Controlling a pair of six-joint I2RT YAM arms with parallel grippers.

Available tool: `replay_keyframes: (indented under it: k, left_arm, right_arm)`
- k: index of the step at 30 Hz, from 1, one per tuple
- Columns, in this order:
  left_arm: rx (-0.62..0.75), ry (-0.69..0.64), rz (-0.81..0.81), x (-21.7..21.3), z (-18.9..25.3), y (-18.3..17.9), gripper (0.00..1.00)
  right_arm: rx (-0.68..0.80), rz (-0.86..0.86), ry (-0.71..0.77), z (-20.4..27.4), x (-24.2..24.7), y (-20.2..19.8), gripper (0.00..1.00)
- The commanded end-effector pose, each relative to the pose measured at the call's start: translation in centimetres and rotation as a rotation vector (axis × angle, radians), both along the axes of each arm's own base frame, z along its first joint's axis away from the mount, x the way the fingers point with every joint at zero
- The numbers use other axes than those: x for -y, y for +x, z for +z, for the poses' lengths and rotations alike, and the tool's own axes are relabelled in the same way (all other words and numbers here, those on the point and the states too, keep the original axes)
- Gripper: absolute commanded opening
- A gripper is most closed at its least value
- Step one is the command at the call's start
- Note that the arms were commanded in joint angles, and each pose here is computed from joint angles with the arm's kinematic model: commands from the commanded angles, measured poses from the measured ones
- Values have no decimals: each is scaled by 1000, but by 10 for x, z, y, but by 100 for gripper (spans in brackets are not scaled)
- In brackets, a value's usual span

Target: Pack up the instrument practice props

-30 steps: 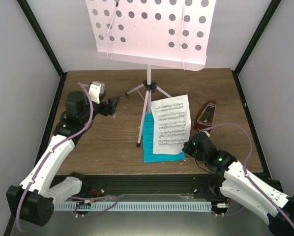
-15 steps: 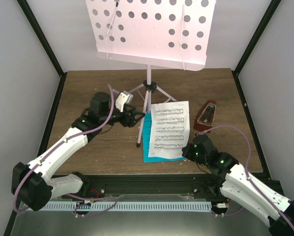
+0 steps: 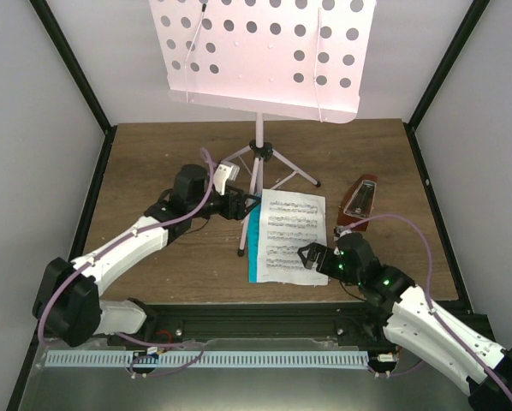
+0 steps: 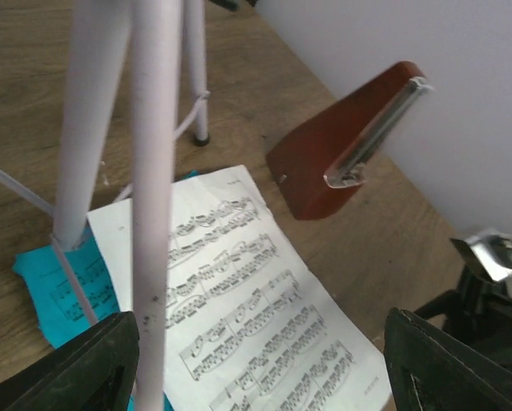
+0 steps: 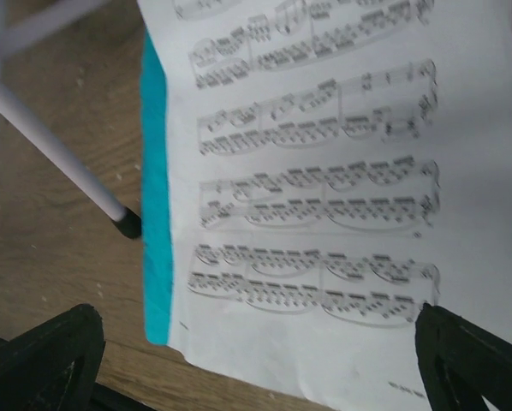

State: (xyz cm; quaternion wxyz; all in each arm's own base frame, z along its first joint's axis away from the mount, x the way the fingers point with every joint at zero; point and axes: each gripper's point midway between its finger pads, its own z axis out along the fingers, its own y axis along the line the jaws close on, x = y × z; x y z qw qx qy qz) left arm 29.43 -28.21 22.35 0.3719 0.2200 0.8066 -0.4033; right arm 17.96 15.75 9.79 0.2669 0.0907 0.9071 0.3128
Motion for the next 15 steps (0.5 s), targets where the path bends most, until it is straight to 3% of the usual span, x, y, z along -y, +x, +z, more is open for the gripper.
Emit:
replay_keyframes:
  k: [1,7,15]
  left_arm:
    - [54,-34,96,0,15,27,80]
    - [104,15,92,12,5,52,79]
    - [183,85,198,12,-5,95,51]
  right_arm:
    - [131,-91,121,41,-7,28,100]
    - [218,-11,273,67,-28,28,100]
    - [188,42,237,59,-31,20,100]
